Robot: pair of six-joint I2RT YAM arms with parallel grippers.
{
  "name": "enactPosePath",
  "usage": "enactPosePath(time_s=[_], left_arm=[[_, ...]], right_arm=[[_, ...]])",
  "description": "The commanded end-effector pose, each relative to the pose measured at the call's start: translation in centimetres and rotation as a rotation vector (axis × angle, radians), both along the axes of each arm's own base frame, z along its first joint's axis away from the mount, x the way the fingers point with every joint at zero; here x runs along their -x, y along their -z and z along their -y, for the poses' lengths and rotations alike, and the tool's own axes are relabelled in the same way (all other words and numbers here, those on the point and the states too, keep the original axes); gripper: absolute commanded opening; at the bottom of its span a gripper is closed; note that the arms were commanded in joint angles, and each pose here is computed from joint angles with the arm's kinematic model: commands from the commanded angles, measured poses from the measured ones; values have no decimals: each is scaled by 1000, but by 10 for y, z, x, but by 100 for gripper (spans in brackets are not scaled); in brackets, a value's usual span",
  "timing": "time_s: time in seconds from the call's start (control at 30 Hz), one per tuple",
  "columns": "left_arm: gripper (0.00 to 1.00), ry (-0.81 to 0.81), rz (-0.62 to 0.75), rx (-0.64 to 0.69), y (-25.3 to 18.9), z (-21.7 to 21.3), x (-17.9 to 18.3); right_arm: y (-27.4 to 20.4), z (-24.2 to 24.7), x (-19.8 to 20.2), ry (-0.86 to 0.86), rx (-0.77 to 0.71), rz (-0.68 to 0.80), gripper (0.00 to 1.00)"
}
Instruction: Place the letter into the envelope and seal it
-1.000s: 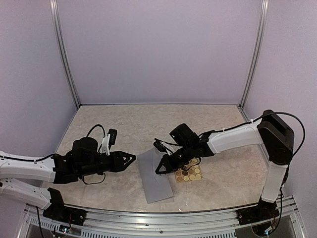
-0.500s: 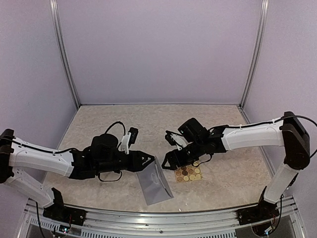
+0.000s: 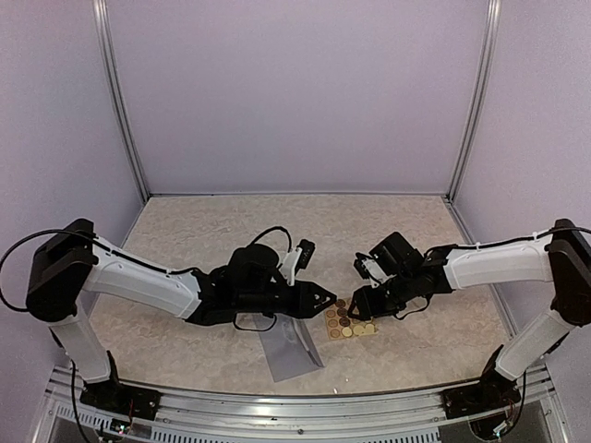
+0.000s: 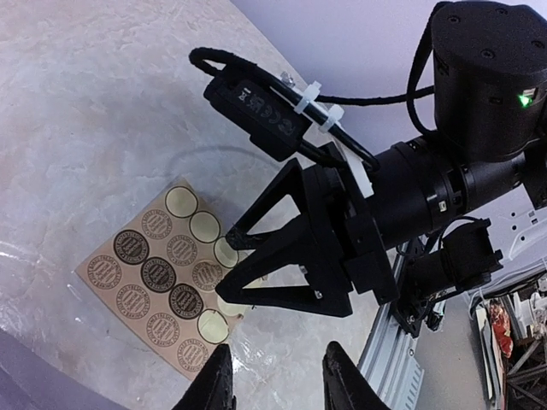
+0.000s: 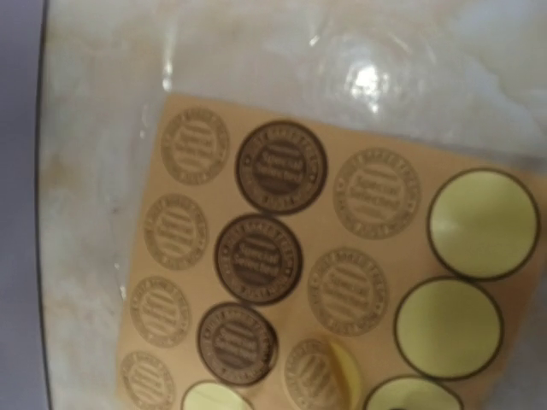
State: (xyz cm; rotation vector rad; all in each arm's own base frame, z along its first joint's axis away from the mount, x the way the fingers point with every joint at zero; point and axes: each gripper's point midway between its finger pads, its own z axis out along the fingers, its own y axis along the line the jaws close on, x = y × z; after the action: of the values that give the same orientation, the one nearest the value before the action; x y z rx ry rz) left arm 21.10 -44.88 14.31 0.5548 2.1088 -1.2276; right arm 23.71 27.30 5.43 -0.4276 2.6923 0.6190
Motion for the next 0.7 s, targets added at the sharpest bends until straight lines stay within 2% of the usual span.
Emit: enactPosePath(time_s=[0.0,0.2,0.67], left_arm=[[31,85,1,22,4,29,4],[23,82,-38,-29,37,42,-5],[16,59,-88,-75,80,47,-21]], right_arm=[[4,3,-5,-1,5,15,50],[10,3,-9,-13,12,22,39],[26,9,-12,-17,29,14,24]])
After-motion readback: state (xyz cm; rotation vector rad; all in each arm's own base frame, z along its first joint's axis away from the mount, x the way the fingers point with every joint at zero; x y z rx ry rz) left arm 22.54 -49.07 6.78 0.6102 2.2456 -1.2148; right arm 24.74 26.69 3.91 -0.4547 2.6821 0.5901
